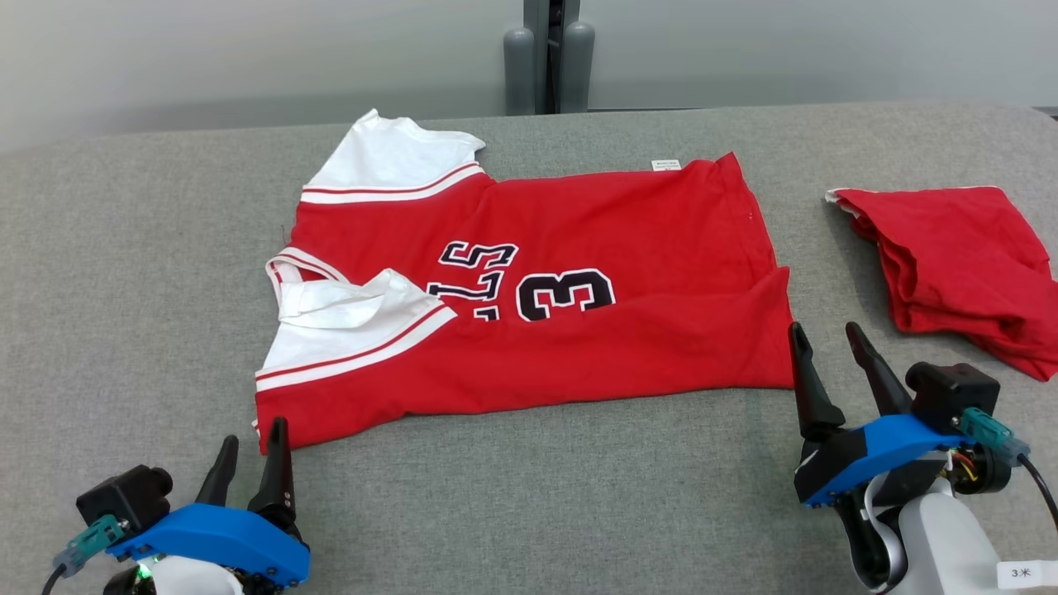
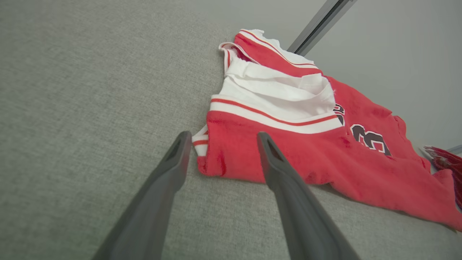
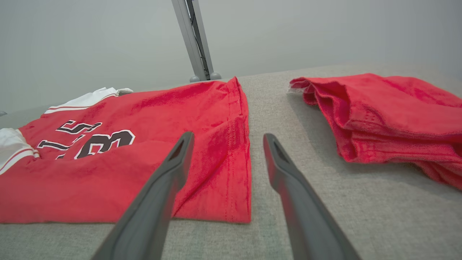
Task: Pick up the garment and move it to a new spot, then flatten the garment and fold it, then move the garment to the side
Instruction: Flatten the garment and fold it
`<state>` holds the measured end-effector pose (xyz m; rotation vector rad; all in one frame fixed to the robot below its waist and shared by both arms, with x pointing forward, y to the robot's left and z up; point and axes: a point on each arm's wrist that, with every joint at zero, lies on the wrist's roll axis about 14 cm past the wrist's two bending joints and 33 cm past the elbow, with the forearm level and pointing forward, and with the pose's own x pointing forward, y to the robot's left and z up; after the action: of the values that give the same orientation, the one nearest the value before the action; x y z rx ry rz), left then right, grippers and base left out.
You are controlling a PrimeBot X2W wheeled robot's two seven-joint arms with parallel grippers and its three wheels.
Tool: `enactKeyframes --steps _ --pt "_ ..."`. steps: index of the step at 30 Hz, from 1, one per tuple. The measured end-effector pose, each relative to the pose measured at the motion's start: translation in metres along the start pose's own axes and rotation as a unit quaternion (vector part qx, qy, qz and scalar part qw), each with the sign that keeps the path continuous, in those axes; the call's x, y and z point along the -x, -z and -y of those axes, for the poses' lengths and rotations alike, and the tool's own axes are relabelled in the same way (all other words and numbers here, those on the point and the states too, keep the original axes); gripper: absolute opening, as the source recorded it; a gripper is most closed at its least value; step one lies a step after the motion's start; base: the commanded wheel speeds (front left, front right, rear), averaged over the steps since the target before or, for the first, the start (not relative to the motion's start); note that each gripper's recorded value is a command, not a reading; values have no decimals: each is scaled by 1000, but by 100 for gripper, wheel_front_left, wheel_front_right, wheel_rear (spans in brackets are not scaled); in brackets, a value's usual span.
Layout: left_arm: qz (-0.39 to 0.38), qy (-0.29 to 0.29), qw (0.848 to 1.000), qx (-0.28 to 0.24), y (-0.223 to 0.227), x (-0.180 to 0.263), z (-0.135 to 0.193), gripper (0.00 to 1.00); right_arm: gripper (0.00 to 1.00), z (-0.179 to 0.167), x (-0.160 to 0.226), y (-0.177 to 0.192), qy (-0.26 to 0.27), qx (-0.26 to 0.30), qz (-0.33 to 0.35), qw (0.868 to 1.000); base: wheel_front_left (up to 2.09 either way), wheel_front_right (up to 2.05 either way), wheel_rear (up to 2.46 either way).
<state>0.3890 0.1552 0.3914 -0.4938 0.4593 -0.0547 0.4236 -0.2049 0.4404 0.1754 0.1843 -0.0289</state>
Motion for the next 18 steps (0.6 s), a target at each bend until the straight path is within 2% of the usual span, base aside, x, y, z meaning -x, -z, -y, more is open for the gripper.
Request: enactKeyframes --steps 5,12,13,14,16,18 --pt "-35 -17 999 18 16 -3 -9 100 100 3 2 13 4 1 -25 1000 0 0 0" --pt "-51 -2 998 28 23 -14 0 100 100 7 1 27 11 -5 -48 999 0 0 0" --pt "-53 2 998 29 24 -15 2 92 100 7 0 28 12 -5 -50 999 0 0 0" --pt "-55 4 998 29 25 -16 4 44 100 8 -1 29 13 -6 -52 999 0 0 0" --pt "-56 11 998 29 26 -19 8 0 100 10 -1 34 17 -15 -60 998 0 0 0" --pt "-52 17 998 24 26 -19 10 0 100 11 -2 38 20 -17 -68 997 0 0 0"
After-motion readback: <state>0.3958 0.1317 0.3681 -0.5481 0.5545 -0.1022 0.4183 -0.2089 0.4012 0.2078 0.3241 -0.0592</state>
